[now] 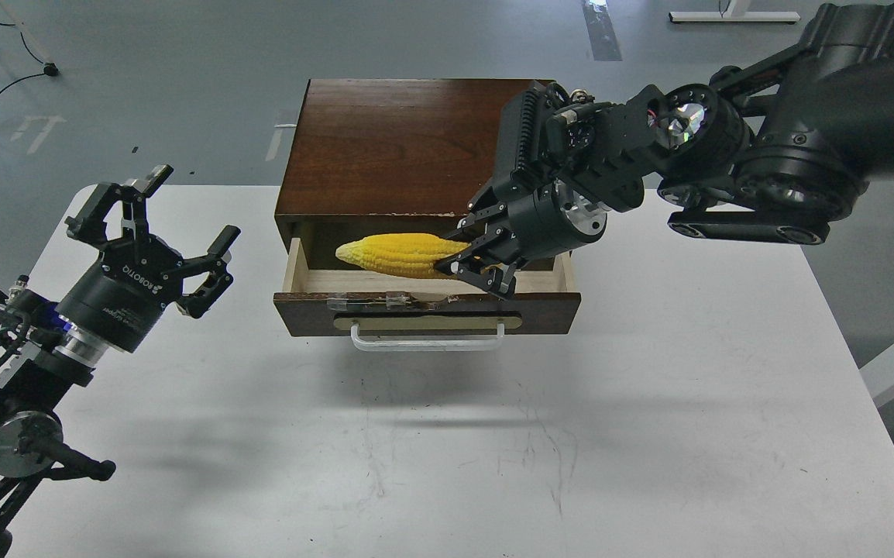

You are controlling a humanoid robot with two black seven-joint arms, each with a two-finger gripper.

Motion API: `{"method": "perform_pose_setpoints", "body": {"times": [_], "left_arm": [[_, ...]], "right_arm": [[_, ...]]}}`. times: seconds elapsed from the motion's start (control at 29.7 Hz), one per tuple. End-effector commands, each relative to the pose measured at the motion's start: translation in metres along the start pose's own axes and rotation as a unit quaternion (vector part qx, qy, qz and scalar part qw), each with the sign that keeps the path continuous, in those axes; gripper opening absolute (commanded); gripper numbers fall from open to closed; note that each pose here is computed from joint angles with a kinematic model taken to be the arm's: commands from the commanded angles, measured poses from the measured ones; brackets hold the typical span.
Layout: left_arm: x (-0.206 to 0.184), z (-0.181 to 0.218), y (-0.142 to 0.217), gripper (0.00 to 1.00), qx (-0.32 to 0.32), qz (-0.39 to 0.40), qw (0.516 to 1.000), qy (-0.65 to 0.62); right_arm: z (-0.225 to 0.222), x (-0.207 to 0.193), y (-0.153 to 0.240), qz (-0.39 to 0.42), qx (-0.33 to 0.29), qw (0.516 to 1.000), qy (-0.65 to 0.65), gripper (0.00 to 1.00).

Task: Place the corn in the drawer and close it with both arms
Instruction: 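Carry the corn over the open drawer and lower it inside, then release the corn and withdraw the right gripper up and away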

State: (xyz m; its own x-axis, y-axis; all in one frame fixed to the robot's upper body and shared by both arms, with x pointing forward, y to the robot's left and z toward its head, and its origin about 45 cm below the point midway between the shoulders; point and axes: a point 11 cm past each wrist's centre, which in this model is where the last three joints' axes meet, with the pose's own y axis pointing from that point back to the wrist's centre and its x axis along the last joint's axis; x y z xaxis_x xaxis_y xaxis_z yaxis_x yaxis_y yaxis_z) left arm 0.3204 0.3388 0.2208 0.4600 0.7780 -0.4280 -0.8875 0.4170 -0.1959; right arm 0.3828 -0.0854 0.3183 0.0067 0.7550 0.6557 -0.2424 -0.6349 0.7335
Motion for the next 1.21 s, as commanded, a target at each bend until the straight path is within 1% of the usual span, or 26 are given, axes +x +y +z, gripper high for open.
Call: {"method": "perform_pose_setpoints", "body": {"times": [0.0, 0.13, 0.2, 0.3, 0.4, 0.44, 0.51, 0.54, 0.57, 0.61, 0.71, 0.78, 0.84, 0.91, 0.94, 0.98, 1.01, 1.08, 1.11, 1.15, 1.18], "left_arm": [[0.000, 0.000, 0.000, 1.00, 0.000, 0.000, 1.000, 0.001], [0.000, 0.000, 0.000, 1.00, -0.001, 0.000, 1.000, 0.001], [0.000, 0.000, 0.000, 1.00, -0.001, 0.000, 1.000, 0.000], [0.000, 0.000, 0.000, 1.00, -0.001, 0.000, 1.000, 0.000], [0.000, 0.000, 0.000, 1.00, -0.001, 0.001, 1.000, 0.000], [0.000, 0.001, 0.000, 1.00, -0.001, 0.001, 1.000, 0.000], [0.001, 0.001, 0.000, 1.00, -0.001, 0.001, 1.000, -0.001], [0.001, 0.001, 0.000, 1.00, -0.002, 0.001, 1.000, -0.002], [0.001, 0.002, 0.000, 1.00, -0.001, 0.001, 1.000, -0.003], [0.002, 0.003, 0.001, 1.00, -0.003, 0.002, 1.000, -0.004], [0.005, 0.007, 0.002, 1.00, -0.015, 0.006, 1.000, -0.007], [0.011, 0.019, 0.003, 1.00, -0.042, 0.013, 0.999, -0.013], [0.016, 0.024, 0.005, 1.00, -0.050, 0.019, 0.998, -0.019], [0.022, 0.029, 0.004, 1.00, -0.053, 0.026, 0.998, -0.027], [0.023, 0.031, 0.003, 1.00, -0.053, 0.026, 0.998, -0.029], [0.022, 0.038, -0.001, 1.00, -0.054, 0.019, 0.998, -0.041], [0.022, 0.038, -0.001, 1.00, -0.054, 0.019, 0.998, -0.041], [0.016, 0.054, -0.012, 1.00, -0.061, -0.002, 0.996, -0.061], [0.012, 0.058, -0.016, 1.00, -0.064, -0.010, 0.996, -0.067], [0.002, 0.071, -0.029, 1.00, -0.073, -0.035, 0.993, -0.088], [-0.004, 0.078, -0.036, 1.00, -0.076, -0.049, 0.991, -0.102]], "right_arm": [[0.002, 0.000, 0.002, 0.003, -0.004, 1.000, -0.003, 0.93], [0.008, 0.004, 0.011, 0.014, -0.015, 1.000, -0.006, 0.94], [0.016, 0.007, 0.021, 0.024, -0.028, 0.999, -0.010, 0.96], [0.029, 0.018, 0.042, 0.062, -0.054, 0.996, -0.031, 0.96], [0.049, 0.027, 0.075, 0.139, -0.093, 0.980, -0.103, 0.98], [0.058, 0.026, 0.092, 0.177, -0.111, 0.967, -0.145, 0.98], [0.066, 0.022, 0.109, 0.214, -0.126, 0.950, -0.189, 0.98], [0.071, 0.009, 0.122, 0.249, -0.136, 0.928, -0.242, 0.98], [0.072, 0.000, 0.129, 0.267, -0.141, 0.914, -0.272, 0.98], [0.073, -0.016, 0.137, 0.305, -0.143, 0.881, -0.331, 0.98], [0.073, -0.044, 0.148, 0.364, -0.144, 0.821, -0.416, 1.00], [0.069, -0.091, 0.158, 0.420, -0.153, 0.741, -0.502, 1.00], [0.067, -0.112, 0.160, 0.440, -0.158, 0.703, -0.536, 0.99], [0.058, -0.151, 0.150, 0.467, -0.160, 0.622, -0.607, 1.00], [0.055, -0.162, 0.148, 0.472, -0.163, 0.600, -0.626, 1.00], [0.050, -0.181, 0.144, 0.481, -0.166, 0.554, -0.659, 1.00], [0.050, -0.181, 0.144, 0.481, -0.166, 0.553, -0.659, 1.00], [0.035, -0.216, 0.134, 0.490, -0.170, 0.455, -0.725, 1.00], [0.031, -0.224, 0.131, 0.488, -0.170, 0.433, -0.738, 1.00], [0.026, -0.236, 0.126, 0.485, -0.162, 0.395, -0.763, 1.00], [0.023, -0.243, 0.124, 0.482, -0.158, 0.377, -0.775, 1.00]]}}
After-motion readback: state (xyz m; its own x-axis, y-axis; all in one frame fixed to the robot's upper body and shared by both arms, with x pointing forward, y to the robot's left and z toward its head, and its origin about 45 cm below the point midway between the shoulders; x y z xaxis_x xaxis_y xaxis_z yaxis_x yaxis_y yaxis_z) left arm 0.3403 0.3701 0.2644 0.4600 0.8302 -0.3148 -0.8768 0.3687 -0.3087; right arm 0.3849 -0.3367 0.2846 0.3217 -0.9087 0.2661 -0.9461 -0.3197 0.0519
